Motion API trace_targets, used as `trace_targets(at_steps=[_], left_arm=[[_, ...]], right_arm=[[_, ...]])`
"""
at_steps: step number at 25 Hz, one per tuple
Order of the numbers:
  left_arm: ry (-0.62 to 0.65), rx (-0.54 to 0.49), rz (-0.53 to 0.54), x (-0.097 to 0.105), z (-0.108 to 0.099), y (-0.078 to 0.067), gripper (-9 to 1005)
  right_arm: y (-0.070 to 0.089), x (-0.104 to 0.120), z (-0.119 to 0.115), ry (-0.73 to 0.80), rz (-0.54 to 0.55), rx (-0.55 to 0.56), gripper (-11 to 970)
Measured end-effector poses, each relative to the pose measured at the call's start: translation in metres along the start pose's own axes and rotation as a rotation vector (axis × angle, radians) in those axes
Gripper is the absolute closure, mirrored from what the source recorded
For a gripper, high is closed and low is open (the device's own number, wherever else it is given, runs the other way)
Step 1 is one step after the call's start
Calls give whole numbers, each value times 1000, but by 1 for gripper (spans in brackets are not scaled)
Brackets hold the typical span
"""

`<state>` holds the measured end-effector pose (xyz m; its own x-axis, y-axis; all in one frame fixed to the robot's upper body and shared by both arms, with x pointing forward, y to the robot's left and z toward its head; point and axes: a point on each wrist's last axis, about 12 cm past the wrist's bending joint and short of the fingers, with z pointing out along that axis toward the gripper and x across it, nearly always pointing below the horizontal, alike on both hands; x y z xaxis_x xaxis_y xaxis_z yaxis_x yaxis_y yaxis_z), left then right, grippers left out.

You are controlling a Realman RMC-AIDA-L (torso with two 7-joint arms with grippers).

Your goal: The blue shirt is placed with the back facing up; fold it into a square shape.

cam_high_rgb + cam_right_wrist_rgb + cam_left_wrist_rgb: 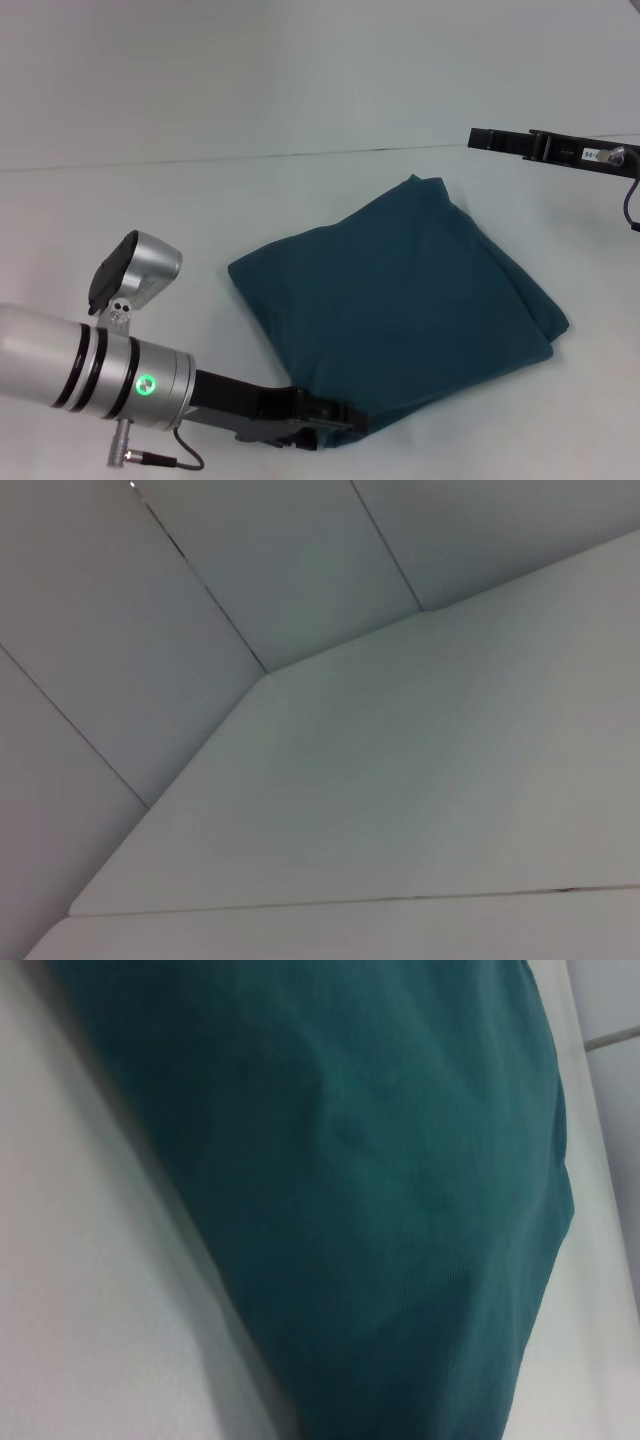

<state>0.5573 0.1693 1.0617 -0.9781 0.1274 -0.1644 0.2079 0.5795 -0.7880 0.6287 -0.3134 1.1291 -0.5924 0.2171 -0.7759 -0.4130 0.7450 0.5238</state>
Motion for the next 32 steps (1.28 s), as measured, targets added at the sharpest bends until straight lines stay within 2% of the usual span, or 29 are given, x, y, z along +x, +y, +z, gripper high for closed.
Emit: trace_targets(at_steps=[10, 23, 32], left_arm=[[-2, -11, 11, -4, 0, -2, 105], [-11, -53, 53, -8, 0, 0, 175], [-4, -59, 66, -9, 2, -1, 520]], right_arm=[[0, 0, 0, 0, 1, 0, 310], [1, -1, -1, -3, -2, -6, 310], [0, 0, -3, -9, 0, -5, 309]])
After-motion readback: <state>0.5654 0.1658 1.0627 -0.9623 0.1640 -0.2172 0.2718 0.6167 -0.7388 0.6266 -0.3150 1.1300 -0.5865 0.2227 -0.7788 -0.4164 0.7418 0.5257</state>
